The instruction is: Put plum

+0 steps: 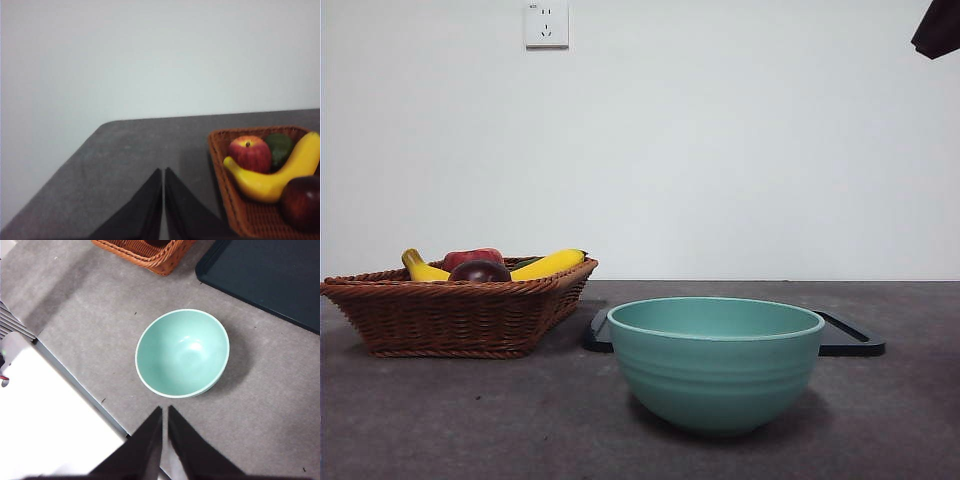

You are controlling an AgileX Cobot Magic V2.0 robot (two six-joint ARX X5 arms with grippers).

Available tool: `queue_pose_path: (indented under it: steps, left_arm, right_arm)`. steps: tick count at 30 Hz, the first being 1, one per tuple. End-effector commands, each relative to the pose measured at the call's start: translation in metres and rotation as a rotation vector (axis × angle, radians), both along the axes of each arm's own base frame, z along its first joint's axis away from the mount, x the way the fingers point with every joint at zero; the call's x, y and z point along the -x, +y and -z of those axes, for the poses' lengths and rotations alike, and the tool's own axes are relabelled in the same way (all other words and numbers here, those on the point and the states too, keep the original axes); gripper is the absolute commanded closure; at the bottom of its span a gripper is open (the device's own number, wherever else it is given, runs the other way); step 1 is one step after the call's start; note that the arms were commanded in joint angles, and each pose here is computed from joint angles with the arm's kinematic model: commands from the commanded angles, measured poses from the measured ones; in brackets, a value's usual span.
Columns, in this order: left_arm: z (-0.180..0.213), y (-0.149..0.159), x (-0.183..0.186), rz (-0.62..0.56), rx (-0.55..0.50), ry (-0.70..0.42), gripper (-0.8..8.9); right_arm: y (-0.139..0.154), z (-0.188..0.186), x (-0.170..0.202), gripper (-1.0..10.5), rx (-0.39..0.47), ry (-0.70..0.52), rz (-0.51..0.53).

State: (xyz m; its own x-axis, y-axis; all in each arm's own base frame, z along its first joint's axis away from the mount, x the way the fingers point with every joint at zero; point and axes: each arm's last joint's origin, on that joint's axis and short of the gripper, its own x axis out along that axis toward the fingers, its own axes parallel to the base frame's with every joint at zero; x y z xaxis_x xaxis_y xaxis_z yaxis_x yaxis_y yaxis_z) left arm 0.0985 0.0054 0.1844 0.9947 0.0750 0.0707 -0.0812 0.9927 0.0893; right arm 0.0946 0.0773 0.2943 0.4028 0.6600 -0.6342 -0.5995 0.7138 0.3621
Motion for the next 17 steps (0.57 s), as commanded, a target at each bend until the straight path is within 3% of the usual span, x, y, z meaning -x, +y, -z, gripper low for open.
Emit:
queue_pose_path:
  steps: [1, 13, 17]
  left_arm:
    - [0.008, 0.001, 0.000, -0.010, -0.008, 0.014, 8.07]
    - [0.035, 0.001, 0.003, -0.014, 0.004, 0.248, 8.07]
    - [0.036, 0.001, 0.003, -0.014, 0.007, 0.253, 8.07]
  right_arm:
    - [0.001, -0.005, 0.000, 9.4, -0.016, -0.011, -0.001]
    - [0.001, -0.005, 0.000, 9.4, -0.016, -0.011, -0.001]
    - [0.001, -0.005, 0.000, 9.4, -0.016, -0.011, -0.001]
